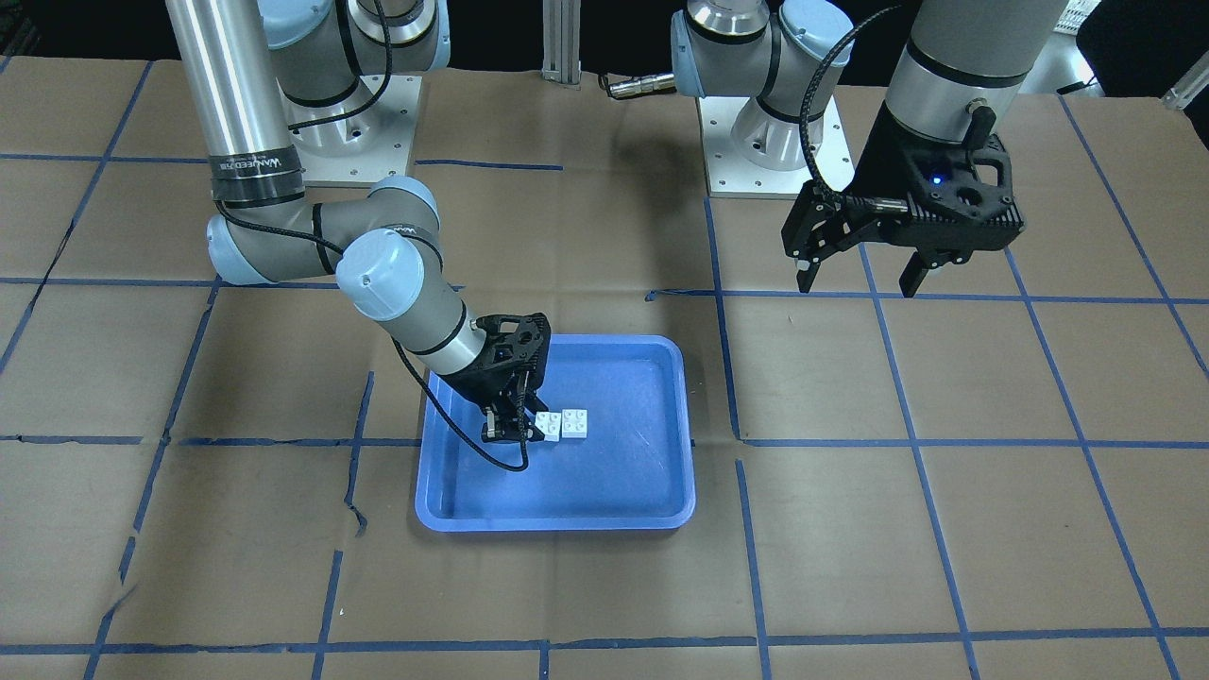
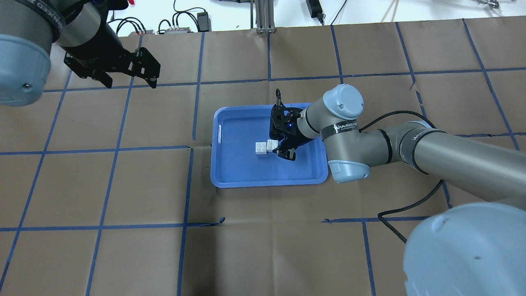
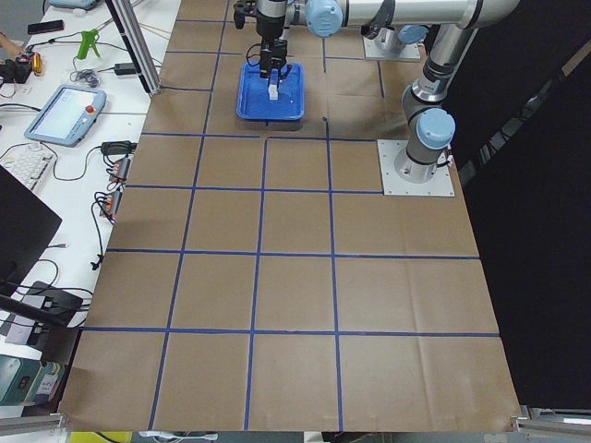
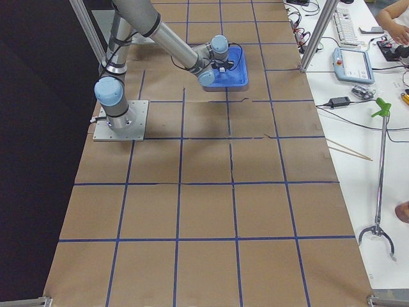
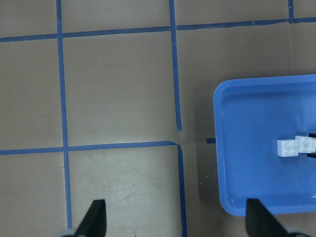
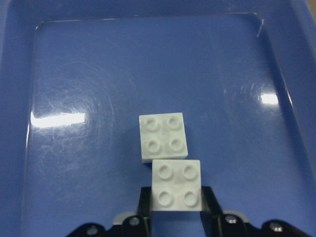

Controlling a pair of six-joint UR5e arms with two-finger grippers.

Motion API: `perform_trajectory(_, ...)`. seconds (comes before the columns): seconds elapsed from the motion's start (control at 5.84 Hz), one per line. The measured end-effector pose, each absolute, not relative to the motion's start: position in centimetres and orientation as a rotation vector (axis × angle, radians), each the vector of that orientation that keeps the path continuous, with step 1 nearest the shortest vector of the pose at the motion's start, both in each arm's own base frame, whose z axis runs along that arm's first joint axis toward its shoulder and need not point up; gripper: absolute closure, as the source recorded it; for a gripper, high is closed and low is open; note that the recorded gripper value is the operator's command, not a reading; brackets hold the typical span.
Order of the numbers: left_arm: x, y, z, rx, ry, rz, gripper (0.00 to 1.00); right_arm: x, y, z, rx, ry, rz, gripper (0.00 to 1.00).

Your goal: Assemble white blocks and place on blue tray

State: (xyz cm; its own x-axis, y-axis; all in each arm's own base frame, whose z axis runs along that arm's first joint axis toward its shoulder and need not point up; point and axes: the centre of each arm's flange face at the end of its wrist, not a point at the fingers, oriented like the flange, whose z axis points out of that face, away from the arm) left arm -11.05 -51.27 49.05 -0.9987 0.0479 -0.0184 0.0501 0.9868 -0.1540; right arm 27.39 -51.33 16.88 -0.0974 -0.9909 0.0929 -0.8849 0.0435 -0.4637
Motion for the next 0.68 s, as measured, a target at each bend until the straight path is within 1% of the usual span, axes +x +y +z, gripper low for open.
perform_trajectory(0.68, -11.12, -51.19, 48.73, 0.086, 3.119, -0.231, 0.01, 27.62, -51.11, 16.76, -1.917, 2.066, -0.594, 0.78)
